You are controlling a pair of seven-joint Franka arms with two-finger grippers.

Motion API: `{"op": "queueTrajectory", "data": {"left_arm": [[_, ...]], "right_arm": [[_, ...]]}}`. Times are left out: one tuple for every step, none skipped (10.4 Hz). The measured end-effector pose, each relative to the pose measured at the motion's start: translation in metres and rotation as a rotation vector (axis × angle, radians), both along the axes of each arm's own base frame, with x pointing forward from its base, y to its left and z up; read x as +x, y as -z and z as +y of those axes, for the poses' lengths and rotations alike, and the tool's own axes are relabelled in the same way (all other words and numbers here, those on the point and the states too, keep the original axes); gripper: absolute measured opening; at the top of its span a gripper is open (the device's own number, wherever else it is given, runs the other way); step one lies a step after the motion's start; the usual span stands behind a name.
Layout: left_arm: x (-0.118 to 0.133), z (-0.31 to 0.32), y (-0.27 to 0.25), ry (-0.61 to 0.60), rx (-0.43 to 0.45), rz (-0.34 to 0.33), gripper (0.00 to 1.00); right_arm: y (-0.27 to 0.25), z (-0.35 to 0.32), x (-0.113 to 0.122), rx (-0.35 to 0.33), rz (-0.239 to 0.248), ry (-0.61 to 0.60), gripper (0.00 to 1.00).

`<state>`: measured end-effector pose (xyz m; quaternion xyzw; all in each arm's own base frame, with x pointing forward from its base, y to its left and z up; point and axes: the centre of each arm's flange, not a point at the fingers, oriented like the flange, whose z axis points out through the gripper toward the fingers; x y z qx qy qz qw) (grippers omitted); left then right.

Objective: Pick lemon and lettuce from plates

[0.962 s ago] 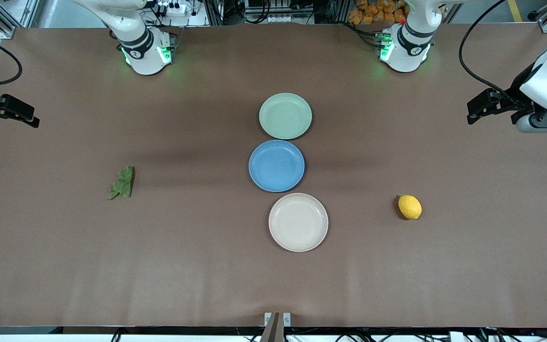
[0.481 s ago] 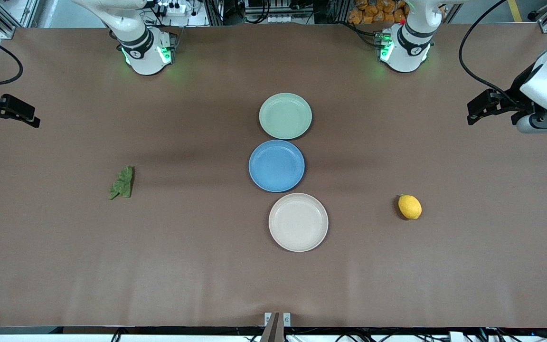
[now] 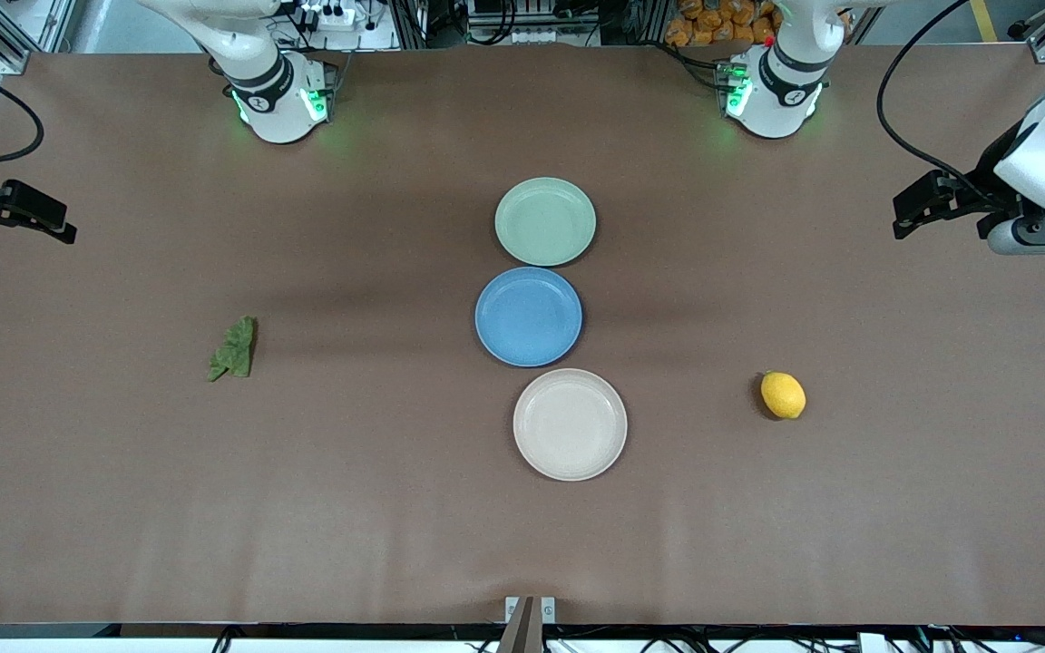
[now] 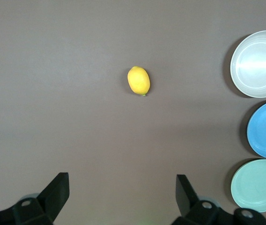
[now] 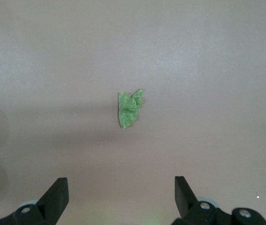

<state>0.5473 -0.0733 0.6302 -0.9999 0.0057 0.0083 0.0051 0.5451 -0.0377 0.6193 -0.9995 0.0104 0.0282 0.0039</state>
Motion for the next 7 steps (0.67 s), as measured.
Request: {"op": "queueTrajectory", "data": {"left_arm": [[0.0,0.0,0.0,0.0,0.0,0.0,1.0],[0.0,0.0,-0.0001,0.0,0.0,0.0,1.0],[0.0001,0.0,-0.0002,0.0,0.0,-0.001,1.0],[0.0001,0.0,-0.0002,0.0,0.0,-0.001,1.0],[0.0001,0.0,-0.0002,0.0,0.0,-0.001,1.0],[0.0001,0.0,-0.0002,0.0,0.0,-0.001,1.0],[0.0001,0.0,-0.0002,0.0,0.0,-0.001,1.0]], "right_arm": [[0.0,-0.0001,0.0,0.0,0.0,0.0,1.0],[0.0,-0.0003,0.0,0.0,0.0,0.001,1.0],[0.0,-0.0007,-0.0001,0.0,0.0,0.001,1.0],[0.0,-0.0011,-0.0001,0.0,0.0,0.002,1.0],[0.0,-0.0014,-0.0001,0.0,0.0,0.003,1.0],[0.0,-0.0016,-0.0001,0.0,0.0,0.003,1.0],[0.0,-0.0017,-0.0001,0.0,0.0,0.003,1.0]]}}
